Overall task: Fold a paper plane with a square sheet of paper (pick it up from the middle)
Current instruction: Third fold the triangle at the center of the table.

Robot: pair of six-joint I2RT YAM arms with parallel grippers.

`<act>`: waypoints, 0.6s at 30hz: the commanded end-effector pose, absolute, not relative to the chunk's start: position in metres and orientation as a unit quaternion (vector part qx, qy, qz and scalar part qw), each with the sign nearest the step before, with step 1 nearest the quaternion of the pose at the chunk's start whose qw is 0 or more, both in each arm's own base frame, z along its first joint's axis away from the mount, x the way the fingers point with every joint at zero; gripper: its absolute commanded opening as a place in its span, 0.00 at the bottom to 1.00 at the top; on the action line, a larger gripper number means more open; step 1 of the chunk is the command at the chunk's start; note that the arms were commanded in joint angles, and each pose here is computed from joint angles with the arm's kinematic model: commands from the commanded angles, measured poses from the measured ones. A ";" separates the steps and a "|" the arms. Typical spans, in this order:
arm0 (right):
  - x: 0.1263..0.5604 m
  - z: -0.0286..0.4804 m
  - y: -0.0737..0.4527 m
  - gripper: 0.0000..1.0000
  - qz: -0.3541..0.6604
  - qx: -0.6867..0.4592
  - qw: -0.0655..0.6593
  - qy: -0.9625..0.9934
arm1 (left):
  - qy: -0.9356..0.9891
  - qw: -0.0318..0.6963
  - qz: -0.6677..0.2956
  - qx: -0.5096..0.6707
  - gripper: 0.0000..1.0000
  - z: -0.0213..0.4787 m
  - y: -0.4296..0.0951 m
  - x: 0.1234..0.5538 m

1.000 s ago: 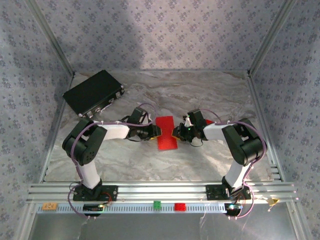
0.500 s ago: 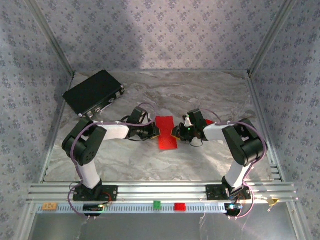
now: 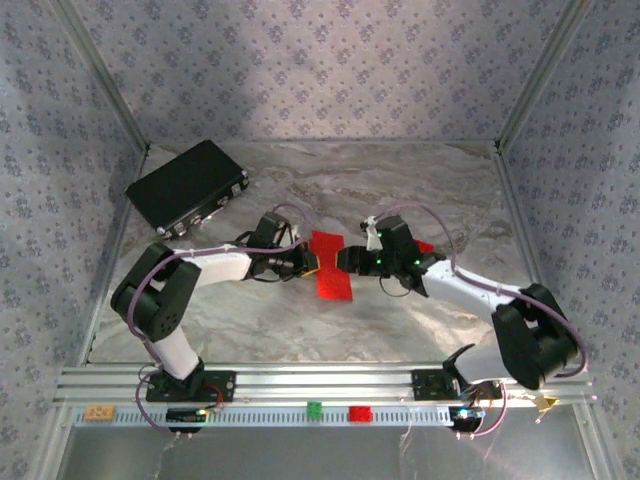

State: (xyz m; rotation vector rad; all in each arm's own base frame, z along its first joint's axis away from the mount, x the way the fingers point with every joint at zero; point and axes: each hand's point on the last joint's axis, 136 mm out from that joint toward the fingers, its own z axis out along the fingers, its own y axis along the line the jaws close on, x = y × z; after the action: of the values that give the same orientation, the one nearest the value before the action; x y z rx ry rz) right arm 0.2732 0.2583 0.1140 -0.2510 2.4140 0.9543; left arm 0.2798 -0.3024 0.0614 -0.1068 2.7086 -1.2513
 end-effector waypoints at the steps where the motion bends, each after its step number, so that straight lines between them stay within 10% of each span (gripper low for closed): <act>1: 0.257 0.096 0.254 0.57 0.256 -0.198 0.298 0.898 | 0.901 0.068 -0.427 -0.036 0.05 0.072 -0.302 0.276; 18: 0.201 0.074 0.315 0.65 0.053 -0.506 0.447 0.736 | 0.901 0.065 -0.428 -0.038 0.04 0.072 -0.301 0.277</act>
State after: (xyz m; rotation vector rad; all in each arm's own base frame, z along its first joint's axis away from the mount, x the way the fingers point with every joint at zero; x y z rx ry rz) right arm 0.1837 0.3168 0.0679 -1.2588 1.9179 0.3058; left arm 0.2745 -0.2994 0.0581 -0.1273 2.7457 -1.2513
